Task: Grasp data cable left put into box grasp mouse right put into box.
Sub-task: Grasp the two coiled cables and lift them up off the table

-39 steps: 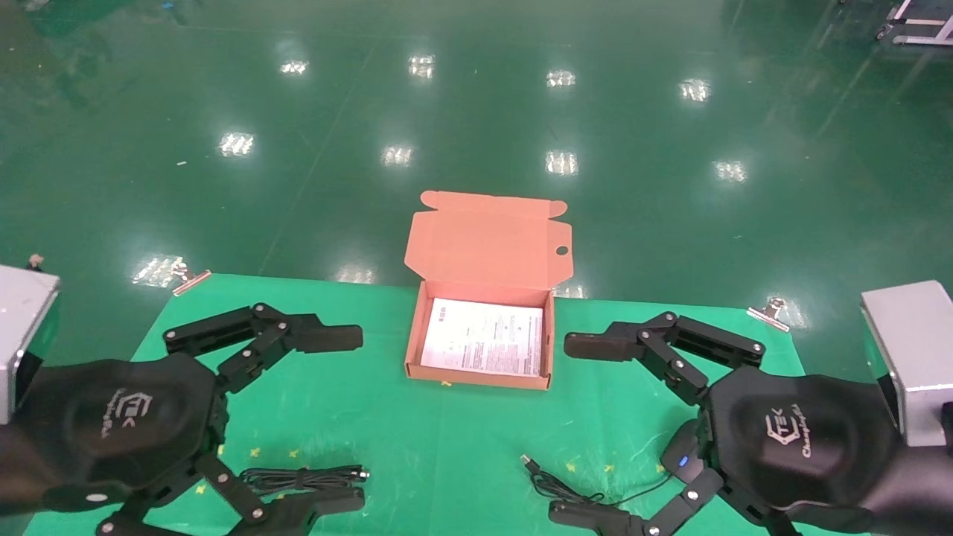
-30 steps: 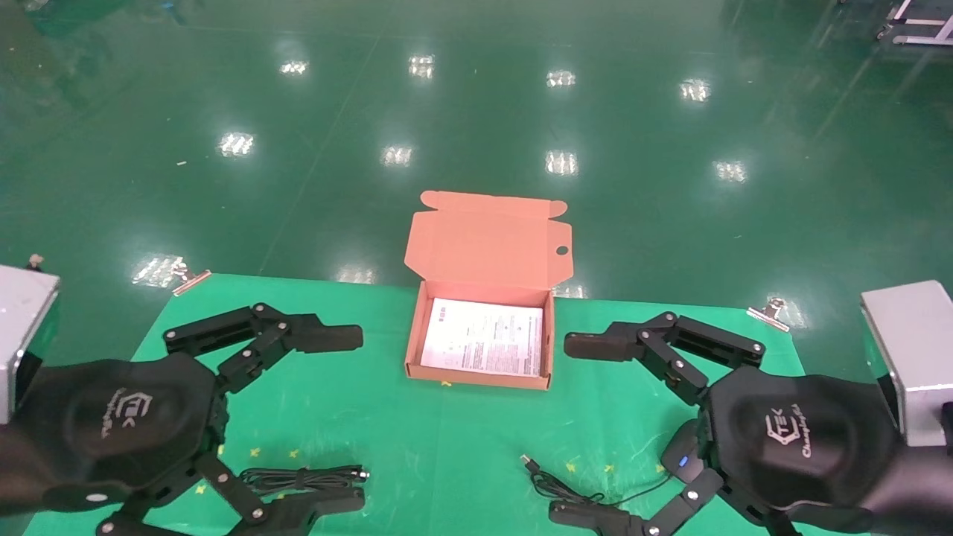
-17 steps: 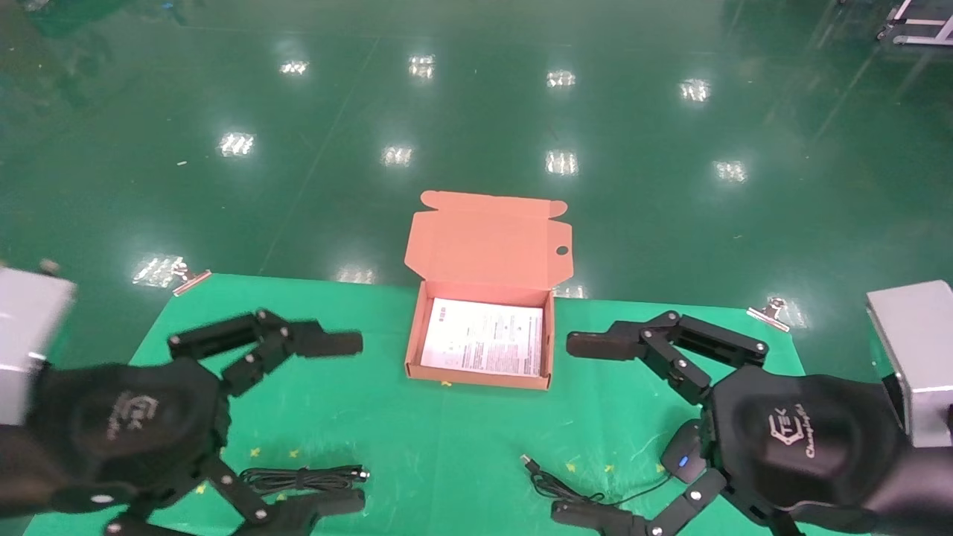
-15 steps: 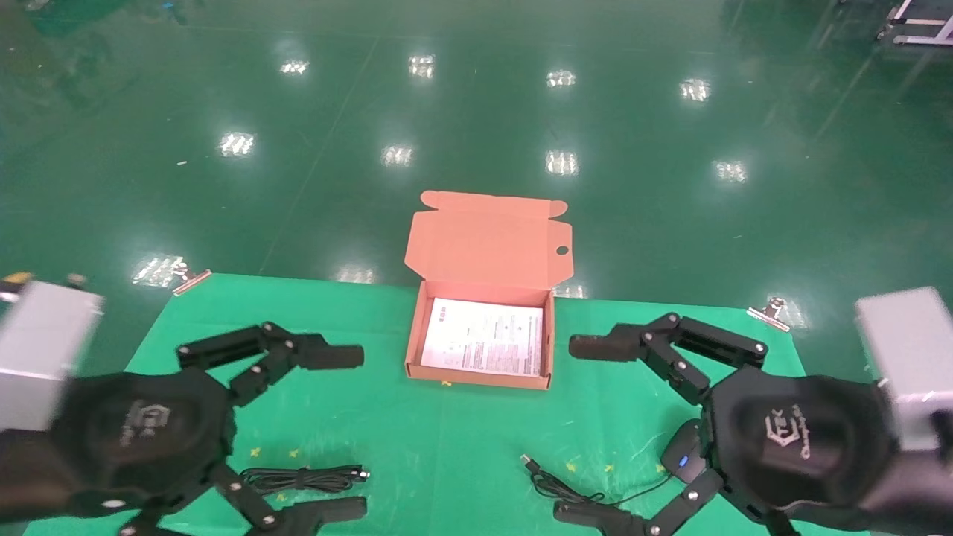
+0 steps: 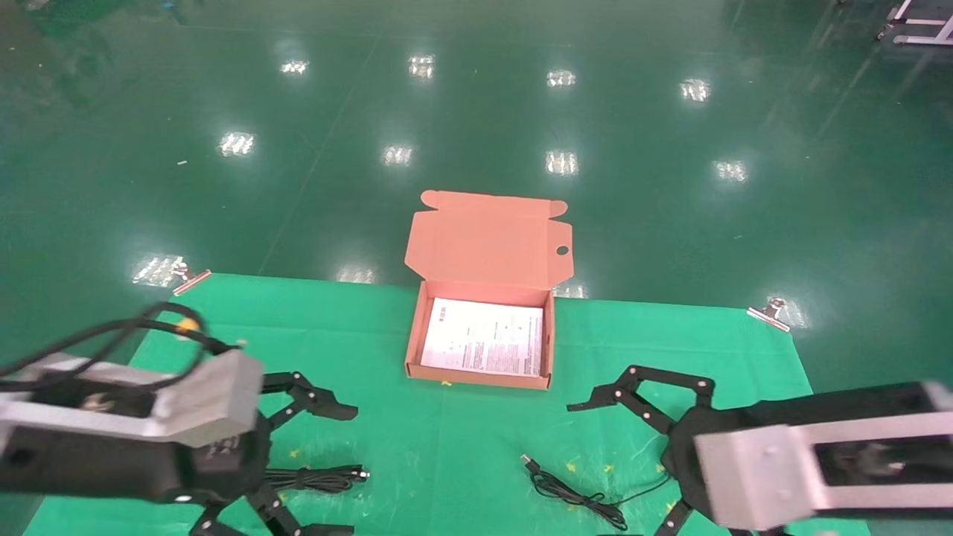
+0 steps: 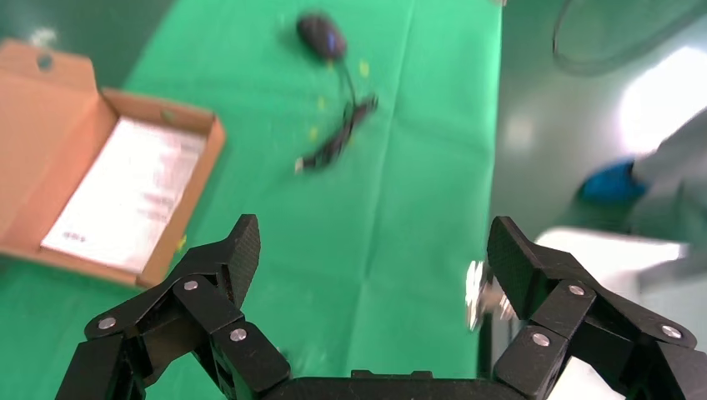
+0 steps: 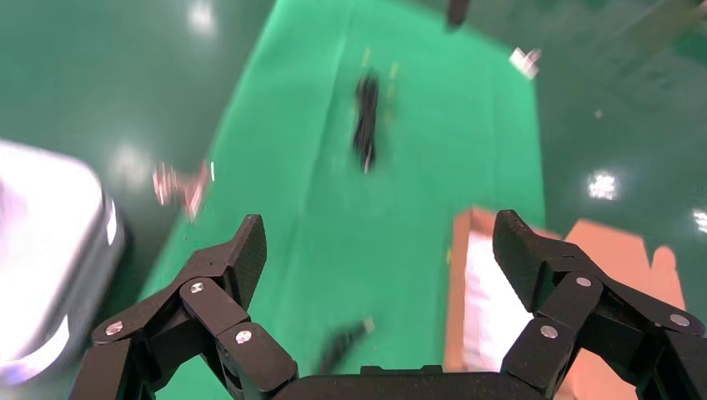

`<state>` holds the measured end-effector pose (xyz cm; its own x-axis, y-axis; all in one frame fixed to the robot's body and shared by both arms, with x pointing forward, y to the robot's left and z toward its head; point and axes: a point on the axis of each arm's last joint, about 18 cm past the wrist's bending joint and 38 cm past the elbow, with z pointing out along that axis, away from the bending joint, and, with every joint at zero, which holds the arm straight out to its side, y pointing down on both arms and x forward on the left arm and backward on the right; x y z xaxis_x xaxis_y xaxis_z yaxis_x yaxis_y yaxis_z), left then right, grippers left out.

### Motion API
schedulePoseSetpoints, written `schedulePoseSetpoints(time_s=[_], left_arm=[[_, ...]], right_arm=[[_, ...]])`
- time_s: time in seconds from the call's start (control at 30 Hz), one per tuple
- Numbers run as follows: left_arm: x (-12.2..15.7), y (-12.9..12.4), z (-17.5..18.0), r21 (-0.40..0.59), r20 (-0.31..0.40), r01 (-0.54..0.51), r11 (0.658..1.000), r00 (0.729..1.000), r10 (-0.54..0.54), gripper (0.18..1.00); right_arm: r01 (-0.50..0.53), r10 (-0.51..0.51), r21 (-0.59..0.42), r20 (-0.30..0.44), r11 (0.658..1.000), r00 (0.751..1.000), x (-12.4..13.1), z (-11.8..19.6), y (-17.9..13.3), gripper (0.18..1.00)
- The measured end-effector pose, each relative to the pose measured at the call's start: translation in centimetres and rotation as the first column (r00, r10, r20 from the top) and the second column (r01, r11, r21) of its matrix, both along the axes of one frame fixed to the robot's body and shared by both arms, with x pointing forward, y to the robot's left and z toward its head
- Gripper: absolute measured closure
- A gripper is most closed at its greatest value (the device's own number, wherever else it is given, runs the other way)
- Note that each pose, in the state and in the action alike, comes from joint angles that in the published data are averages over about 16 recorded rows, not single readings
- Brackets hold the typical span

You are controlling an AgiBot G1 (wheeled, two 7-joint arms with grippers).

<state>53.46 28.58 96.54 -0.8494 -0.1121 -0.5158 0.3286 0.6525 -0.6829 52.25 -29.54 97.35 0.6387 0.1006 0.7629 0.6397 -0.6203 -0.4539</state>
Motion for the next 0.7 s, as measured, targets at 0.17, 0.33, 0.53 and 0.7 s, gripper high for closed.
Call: schedulePoseSetpoints(time_s=[0.17, 0.33, 0.53, 0.7], left_arm=[[2.3, -0.4, -0.4, 0.173, 0.030, -0.072, 0.982, 0.997, 0.068, 0.184], [4.5, -0.6, -1.0, 0.323, 0.076, -0.149, 0.935, 0.988, 0.131, 0.184], [7.0, -0.5, -2.5, 0.449, 0.134, -0.242, 0.860, 0.970, 0.203, 0.184], [8.8, -0.5, -4.2, 0.502, 0.169, -0.305, 0.810, 0.952, 0.254, 0.184]], right_arm=[[0.039, -0.027, -0.172, 0.072, 0.984, 0.997, 2.1, -1.0, 0.2, 0.178], [0.086, -0.050, -0.301, 0.124, 0.950, 0.991, 4.2, -2.3, 0.4, 0.178], [0.138, -0.081, -0.396, 0.157, 0.908, 0.984, 6.4, -4.3, 0.7, 0.178], [0.177, -0.115, -0.437, 0.165, 0.882, 0.980, 7.8, -6.2, 1.0, 0.178]])
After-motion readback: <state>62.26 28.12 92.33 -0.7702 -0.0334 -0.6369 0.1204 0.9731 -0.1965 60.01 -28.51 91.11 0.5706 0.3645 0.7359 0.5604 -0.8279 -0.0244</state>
